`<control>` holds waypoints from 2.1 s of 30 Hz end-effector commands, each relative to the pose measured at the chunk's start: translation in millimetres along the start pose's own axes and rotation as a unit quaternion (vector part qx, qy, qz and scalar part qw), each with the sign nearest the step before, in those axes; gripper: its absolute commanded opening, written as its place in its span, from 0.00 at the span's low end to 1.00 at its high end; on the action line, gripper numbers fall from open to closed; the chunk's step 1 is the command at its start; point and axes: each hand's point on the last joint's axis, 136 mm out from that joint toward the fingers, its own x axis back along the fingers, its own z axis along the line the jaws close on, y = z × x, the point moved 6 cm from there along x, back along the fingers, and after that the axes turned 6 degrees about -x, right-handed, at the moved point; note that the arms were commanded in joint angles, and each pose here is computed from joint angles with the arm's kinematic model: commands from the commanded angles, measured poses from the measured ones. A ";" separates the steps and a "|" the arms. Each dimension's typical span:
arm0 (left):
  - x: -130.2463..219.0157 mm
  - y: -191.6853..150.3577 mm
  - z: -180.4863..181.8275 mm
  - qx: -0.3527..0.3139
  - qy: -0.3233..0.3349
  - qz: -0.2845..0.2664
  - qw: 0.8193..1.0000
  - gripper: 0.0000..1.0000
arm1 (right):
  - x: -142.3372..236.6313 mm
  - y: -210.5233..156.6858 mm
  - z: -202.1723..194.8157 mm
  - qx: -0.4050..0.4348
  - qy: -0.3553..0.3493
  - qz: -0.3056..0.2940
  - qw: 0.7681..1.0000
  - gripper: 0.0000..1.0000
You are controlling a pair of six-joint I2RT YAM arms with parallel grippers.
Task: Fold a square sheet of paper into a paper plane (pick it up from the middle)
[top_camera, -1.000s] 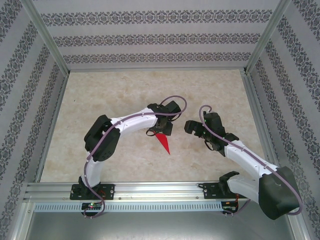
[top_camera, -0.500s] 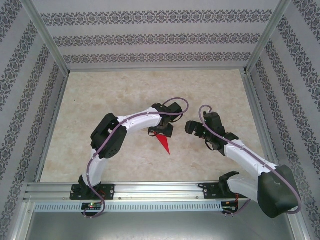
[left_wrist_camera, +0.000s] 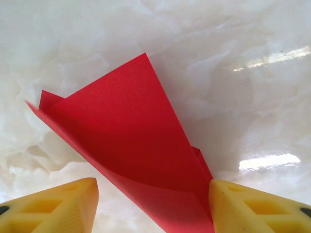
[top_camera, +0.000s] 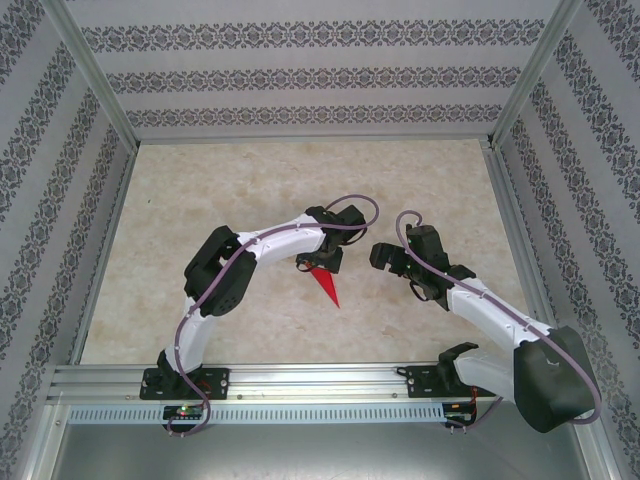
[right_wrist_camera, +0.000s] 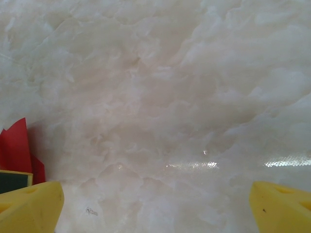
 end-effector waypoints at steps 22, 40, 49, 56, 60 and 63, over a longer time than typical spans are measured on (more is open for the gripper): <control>26.6 -13.5 15.8 0.048 -0.002 -0.026 0.999 0.50 | -12.0 -1.6 -3.7 -0.003 -0.012 0.023 1.000 0.97; 28.7 -12.2 20.3 0.087 -0.016 -0.058 0.994 0.10 | -17.4 -3.5 -2.9 -0.003 -0.012 0.036 0.999 0.97; 86.9 6.7 18.5 0.045 -0.100 -0.143 0.984 0.00 | -7.2 0.0 13.7 -0.016 0.066 0.018 0.998 0.98; 101.9 16.6 24.8 0.046 -0.237 -0.193 0.951 0.00 | 7.8 5.6 30.1 -0.057 0.122 0.009 0.991 0.98; 83.4 18.8 28.3 0.077 -0.314 -0.185 0.928 0.00 | 8.3 3.7 31.4 -0.083 0.117 0.019 0.990 0.97; 65.8 19.6 31.4 0.104 -0.348 -0.180 0.914 0.00 | 7.6 -0.8 34.7 -0.098 0.117 0.023 0.988 0.95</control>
